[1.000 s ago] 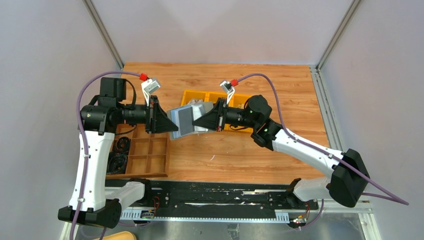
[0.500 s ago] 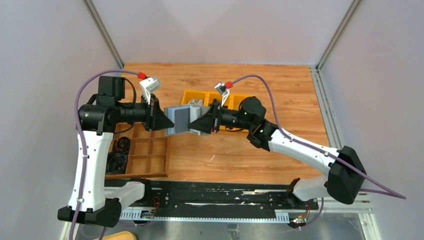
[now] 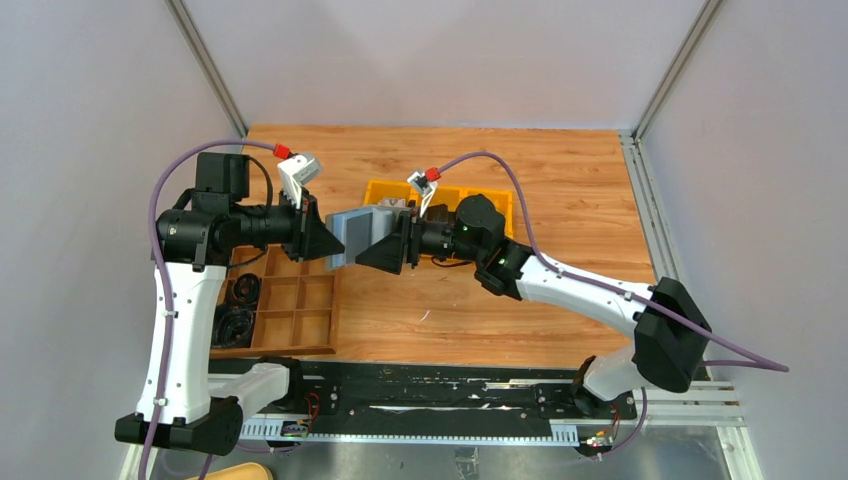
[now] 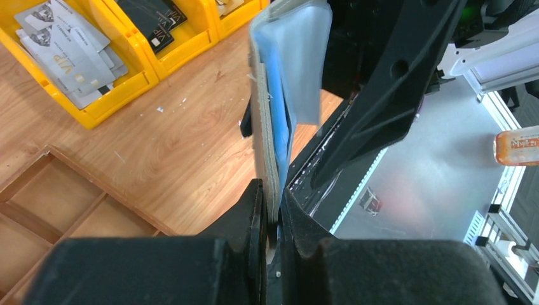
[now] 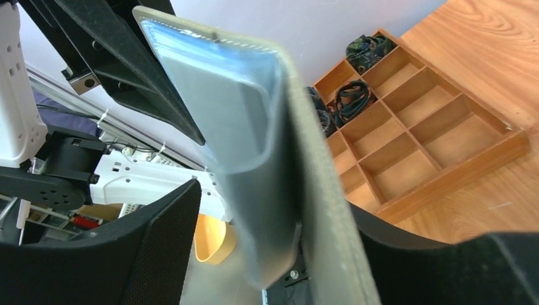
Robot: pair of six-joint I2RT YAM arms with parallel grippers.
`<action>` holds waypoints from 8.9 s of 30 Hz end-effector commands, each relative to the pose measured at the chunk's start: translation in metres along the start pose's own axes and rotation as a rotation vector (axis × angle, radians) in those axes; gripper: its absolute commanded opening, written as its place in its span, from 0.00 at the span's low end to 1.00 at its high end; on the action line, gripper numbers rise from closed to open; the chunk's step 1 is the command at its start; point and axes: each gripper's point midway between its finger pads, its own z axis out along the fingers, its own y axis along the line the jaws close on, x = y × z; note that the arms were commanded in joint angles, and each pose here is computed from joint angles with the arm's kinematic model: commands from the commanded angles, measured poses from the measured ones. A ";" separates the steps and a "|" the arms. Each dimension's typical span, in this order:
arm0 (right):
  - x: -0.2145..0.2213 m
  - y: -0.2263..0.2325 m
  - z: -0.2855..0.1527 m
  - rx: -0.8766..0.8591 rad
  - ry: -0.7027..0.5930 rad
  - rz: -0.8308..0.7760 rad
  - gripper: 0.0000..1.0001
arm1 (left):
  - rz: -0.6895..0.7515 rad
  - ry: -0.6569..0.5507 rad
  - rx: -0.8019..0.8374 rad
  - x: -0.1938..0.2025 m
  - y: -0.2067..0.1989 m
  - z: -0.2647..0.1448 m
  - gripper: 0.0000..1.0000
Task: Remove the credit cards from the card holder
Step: Remove the credit card from the card holder, then place the credit card in the storage box.
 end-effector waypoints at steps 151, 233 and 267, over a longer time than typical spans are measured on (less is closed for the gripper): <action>-0.045 0.058 -0.007 -0.329 -0.047 0.192 0.14 | -0.017 -0.129 0.044 -0.029 -0.014 -0.002 0.23; -0.043 -0.061 -0.114 0.175 0.083 0.057 0.00 | 0.010 -0.139 -0.287 -0.044 0.048 -0.014 0.00; 0.002 -0.309 0.022 0.496 0.434 0.050 0.09 | 0.050 -0.179 -0.015 -0.033 -0.013 -0.015 0.02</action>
